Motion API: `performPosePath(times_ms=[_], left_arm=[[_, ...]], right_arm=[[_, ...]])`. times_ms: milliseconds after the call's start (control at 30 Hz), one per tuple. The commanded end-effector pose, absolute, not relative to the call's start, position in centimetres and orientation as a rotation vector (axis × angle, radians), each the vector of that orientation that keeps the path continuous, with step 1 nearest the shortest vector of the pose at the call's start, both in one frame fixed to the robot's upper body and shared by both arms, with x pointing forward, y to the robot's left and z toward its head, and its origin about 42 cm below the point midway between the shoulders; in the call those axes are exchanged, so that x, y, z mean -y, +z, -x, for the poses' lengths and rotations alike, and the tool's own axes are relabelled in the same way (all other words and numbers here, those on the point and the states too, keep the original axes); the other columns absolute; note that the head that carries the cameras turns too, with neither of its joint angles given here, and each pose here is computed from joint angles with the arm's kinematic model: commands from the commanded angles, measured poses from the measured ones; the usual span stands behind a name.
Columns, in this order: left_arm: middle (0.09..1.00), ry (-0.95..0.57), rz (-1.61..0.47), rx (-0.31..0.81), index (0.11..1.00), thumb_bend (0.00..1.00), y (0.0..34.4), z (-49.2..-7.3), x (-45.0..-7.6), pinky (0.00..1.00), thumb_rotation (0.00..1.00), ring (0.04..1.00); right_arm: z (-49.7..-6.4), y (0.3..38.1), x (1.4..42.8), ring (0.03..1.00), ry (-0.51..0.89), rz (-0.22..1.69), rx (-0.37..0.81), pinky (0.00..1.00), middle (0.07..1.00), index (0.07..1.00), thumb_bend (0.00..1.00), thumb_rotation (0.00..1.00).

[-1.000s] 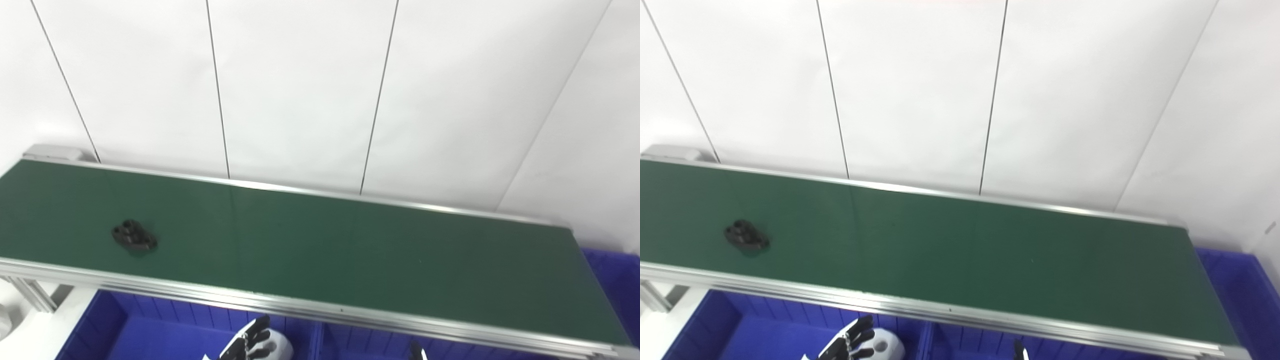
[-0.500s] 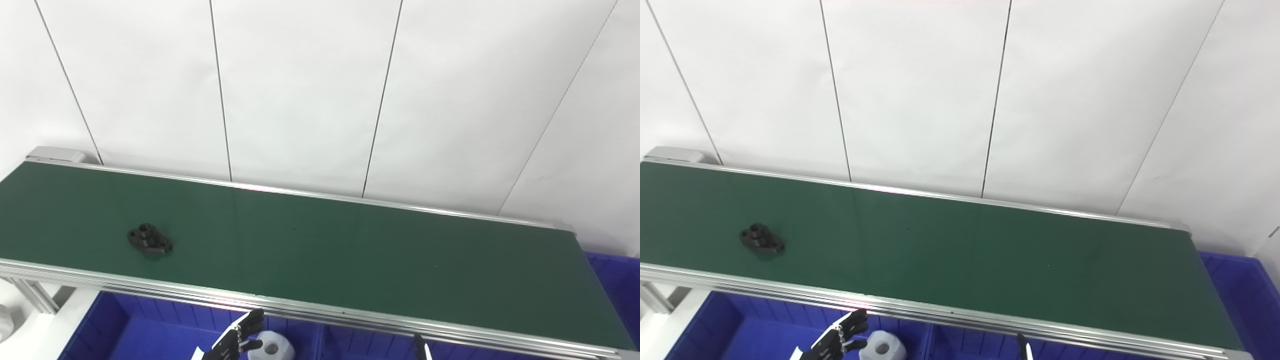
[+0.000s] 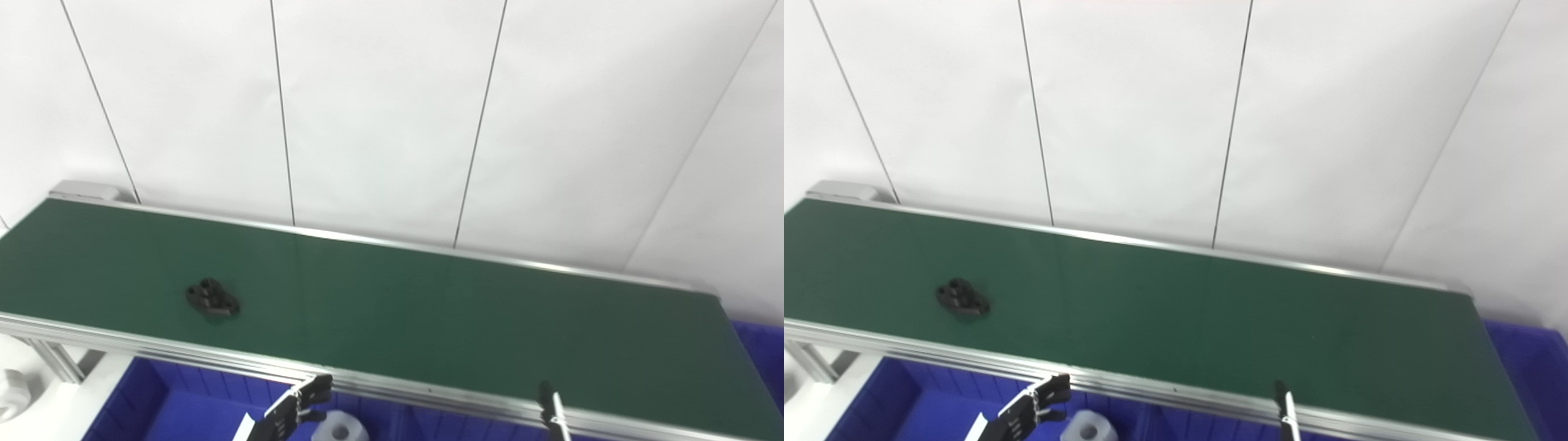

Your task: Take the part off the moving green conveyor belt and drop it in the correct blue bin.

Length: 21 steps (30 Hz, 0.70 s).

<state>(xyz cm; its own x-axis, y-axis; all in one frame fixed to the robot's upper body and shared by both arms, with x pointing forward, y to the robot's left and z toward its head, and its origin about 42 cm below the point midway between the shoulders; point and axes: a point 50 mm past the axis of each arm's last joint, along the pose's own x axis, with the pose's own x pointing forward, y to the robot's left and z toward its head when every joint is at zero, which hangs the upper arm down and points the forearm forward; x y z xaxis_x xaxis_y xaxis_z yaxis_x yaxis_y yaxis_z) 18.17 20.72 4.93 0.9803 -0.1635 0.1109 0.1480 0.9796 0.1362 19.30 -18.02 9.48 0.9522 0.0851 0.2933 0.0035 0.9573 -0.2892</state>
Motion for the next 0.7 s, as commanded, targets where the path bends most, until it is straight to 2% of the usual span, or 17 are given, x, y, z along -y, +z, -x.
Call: performPosePath(times_ms=[0, 133, 233, 500, 633, 667], left_arm=[[0.839, -0.158, -0.131, 0.187, 0.818, 0.87, 5.8, -18.7, -20.6, 0.70, 0.50, 0.805], [0.840, -0.161, -0.144, 0.183, 0.816, 0.87, 5.7, -18.6, -20.5, 0.70, 0.51, 0.804], [0.841, -0.161, -0.154, 0.179, 0.817, 0.87, 5.5, -18.5, -20.4, 0.69, 0.52, 0.805], [0.835, -0.159, -0.178, 0.165, 0.814, 0.88, 5.1, -18.2, -20.3, 0.68, 0.54, 0.802], [0.834, -0.156, -0.166, 0.161, 0.813, 0.88, 5.0, -18.0, -20.4, 0.68, 0.53, 0.801], [0.832, -0.155, -0.166, 0.160, 0.813, 0.88, 5.0, -18.0, -20.4, 0.68, 0.52, 0.799]], right_arm=[[-20.1, 11.4, 18.3, 0.977, 0.032, 0.324, 0.395, 0.97, 0.992, 1.000, 0.63, 1.00], [-21.7, 13.2, 18.9, 0.981, 0.040, 0.380, 0.424, 1.00, 0.995, 1.000, 0.65, 1.00], [-22.9, 14.4, 19.1, 0.990, 0.049, 0.417, 0.452, 1.00, 0.990, 1.000, 0.62, 1.00], [-26.4, 16.6, 18.5, 0.953, 0.087, 0.477, 0.479, 0.99, 0.953, 1.000, 0.64, 1.00], [-27.5, 17.3, 17.9, 0.943, 0.120, 0.490, 0.496, 0.97, 0.938, 1.000, 0.61, 0.91], [-27.7, 17.4, 17.8, 0.938, 0.127, 0.496, 0.496, 0.93, 0.940, 0.996, 0.59, 0.83]])
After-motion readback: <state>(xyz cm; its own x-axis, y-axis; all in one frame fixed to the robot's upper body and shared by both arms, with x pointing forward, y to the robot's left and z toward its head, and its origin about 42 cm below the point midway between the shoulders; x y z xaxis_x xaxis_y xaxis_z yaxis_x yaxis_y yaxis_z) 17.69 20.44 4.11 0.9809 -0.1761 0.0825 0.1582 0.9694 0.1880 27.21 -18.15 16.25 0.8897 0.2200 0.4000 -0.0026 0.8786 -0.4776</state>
